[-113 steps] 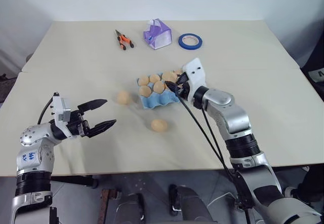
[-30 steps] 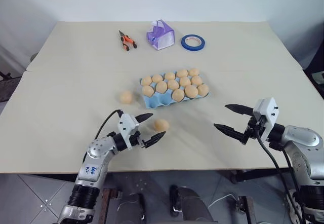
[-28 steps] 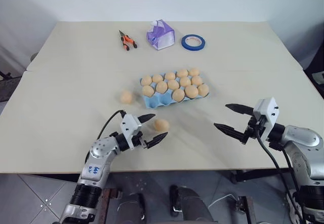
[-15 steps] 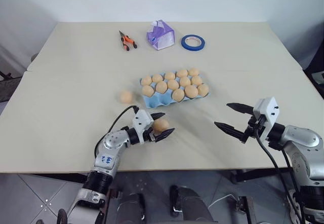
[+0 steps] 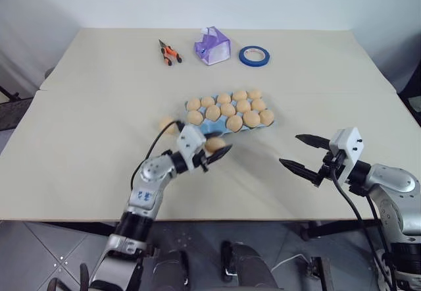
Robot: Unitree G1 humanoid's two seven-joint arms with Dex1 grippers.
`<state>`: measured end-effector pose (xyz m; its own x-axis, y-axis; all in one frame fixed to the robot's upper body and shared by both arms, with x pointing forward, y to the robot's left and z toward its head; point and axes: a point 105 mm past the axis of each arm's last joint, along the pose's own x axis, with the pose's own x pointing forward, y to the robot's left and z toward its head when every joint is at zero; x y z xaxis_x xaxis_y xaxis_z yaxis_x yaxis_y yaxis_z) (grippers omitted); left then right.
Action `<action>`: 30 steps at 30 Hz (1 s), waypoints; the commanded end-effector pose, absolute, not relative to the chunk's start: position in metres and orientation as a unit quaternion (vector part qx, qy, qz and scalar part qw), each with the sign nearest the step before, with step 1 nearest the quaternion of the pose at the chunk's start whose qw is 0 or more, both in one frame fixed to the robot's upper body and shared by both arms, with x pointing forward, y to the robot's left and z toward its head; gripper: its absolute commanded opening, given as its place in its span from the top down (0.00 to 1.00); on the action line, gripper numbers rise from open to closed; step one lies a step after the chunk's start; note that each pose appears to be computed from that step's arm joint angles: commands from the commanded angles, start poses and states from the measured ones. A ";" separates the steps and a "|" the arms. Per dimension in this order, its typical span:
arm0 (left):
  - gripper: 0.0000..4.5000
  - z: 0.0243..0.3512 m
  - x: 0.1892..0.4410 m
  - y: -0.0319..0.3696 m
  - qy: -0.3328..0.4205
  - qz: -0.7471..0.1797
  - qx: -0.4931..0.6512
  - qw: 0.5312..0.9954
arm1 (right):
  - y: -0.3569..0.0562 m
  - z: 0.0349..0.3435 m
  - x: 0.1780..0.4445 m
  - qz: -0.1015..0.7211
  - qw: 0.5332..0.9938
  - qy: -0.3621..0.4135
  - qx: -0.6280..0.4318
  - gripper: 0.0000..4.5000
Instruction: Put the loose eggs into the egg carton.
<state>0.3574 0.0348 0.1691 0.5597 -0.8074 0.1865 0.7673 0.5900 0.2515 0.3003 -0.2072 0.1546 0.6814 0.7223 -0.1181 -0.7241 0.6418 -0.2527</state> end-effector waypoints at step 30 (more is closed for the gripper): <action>0.00 0.172 0.331 0.054 -0.135 -0.460 0.078 0.874 | -0.212 0.162 0.295 0.371 0.916 -0.022 -0.148 0.00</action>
<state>0.3453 0.0480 0.1546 0.5911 -0.8013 0.0922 0.7652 0.5932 0.2503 0.2970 -0.2110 0.1482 0.7217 0.6821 -0.1175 -0.6859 0.6820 -0.2539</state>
